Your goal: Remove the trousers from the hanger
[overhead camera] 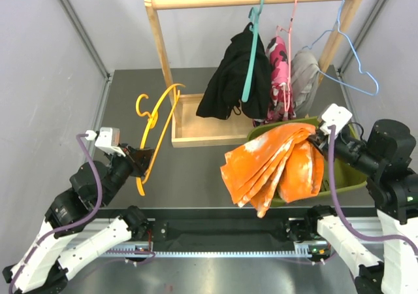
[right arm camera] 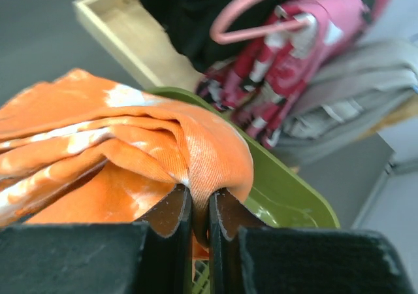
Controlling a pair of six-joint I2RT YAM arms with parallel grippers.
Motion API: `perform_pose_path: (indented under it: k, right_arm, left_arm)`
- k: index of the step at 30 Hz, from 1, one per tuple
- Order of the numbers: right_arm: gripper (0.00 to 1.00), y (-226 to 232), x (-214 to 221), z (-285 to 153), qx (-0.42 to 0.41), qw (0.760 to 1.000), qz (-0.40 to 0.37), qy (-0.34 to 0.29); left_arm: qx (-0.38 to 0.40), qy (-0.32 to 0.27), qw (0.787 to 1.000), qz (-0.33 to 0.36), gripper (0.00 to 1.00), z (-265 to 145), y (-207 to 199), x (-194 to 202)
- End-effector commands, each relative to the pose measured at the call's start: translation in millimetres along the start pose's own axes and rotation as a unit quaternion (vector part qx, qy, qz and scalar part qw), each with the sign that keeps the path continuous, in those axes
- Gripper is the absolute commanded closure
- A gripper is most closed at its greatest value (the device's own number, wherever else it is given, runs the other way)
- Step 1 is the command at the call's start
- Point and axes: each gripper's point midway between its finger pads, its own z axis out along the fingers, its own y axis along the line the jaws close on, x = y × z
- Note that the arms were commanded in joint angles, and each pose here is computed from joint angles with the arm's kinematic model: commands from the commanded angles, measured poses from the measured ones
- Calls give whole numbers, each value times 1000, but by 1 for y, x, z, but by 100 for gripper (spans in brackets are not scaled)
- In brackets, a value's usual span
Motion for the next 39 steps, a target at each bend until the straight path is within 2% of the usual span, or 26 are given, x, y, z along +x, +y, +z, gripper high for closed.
perform_pose_path:
  k: [1,11,15,19,28,39]
  right_arm:
    - [100,-53,-18,-4,134,990,-27,-33]
    - [100,-76,53,11,209,976,-27,45]
    - [100,-100,76,1,289,954,-17,80]
    - [100,-111,99,-4,331,937,-10,108]
    - [100,-120,136,-12,376,914,3,150]
    - [100,-131,148,-37,435,882,0,182]
  left_arm:
    - [22,-35,999,-9,100,-1,-8,-15]
    - [39,-42,998,-15,100,-7,-11,-16]
    - [42,-44,998,-15,100,-11,-11,-19]
    - [45,-47,998,-17,100,-14,-11,-20]
    - [53,-52,997,-23,100,-17,-14,-24]
    - [59,-59,996,-27,100,-18,-18,-31]
